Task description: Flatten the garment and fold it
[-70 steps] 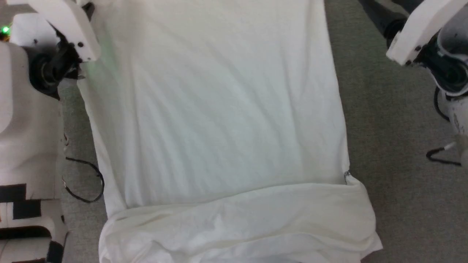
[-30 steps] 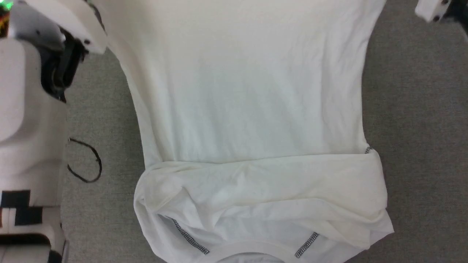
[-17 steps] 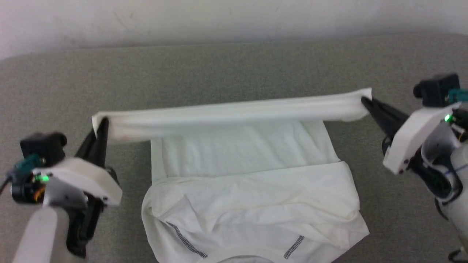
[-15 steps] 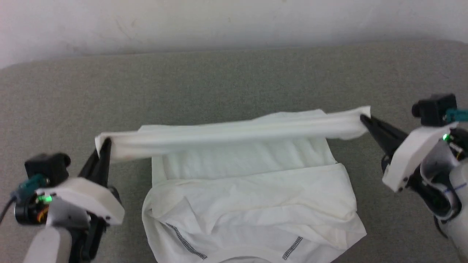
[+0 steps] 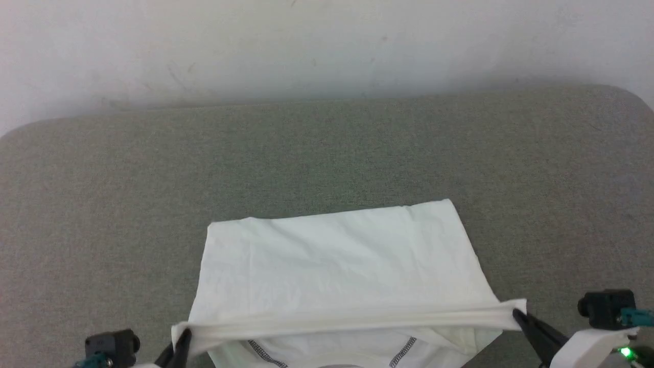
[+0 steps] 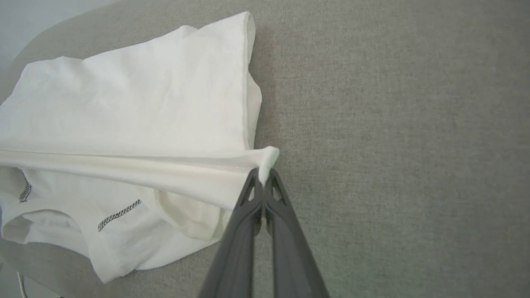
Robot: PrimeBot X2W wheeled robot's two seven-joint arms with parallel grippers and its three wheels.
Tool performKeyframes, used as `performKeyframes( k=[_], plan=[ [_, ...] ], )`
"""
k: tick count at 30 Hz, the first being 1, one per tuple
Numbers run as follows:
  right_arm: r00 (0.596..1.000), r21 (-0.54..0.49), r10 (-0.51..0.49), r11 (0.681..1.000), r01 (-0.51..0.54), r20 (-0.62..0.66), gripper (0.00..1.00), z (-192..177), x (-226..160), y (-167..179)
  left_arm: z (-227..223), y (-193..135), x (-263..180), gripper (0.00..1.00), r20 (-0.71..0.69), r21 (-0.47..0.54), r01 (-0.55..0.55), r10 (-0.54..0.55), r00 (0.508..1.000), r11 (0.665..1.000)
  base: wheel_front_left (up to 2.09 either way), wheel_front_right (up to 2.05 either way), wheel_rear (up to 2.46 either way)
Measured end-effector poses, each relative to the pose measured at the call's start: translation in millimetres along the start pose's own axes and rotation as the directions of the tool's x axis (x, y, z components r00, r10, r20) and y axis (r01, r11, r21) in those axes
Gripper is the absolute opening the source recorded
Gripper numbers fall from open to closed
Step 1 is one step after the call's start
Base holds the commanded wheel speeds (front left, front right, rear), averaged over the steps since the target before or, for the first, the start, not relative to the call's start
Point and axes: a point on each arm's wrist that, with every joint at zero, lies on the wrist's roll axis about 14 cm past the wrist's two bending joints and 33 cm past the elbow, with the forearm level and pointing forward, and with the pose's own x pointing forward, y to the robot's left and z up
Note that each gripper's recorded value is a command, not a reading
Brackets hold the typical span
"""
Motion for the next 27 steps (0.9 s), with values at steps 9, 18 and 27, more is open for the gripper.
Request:
performKeyframes(
  k=[9, 18, 27],
  plan=[
    [0.989, 0.061, -0.074, 0.995, 0.083, -0.130, 1.00, -57.5, -26.3, -2.5, -65.5, -4.3, -21.7, 0.43, -0.223, -0.083, 0.010, -0.028, 0.974, 0.996, 0.00, 0.00, 0.00],
    [0.996, 0.066, -0.055, 0.997, 0.051, 0.070, 1.00, -14.6, -41.6, 11.1, -22.6, 5.2, -24.2, 1.00, 0.034, -0.112, -0.007, 0.011, 0.999, 0.994, 0.00, 0.00, 0.00],
    [0.992, 0.063, -0.099, 0.994, 0.094, 0.082, 1.00, 13.8, -28.4, -13.7, 61.1, -9.3, -28.1, 1.00, 0.468, 0.005, 0.042, -0.040, 0.883, 0.999, 0.00, 0.00, 0.00]
  ],
)
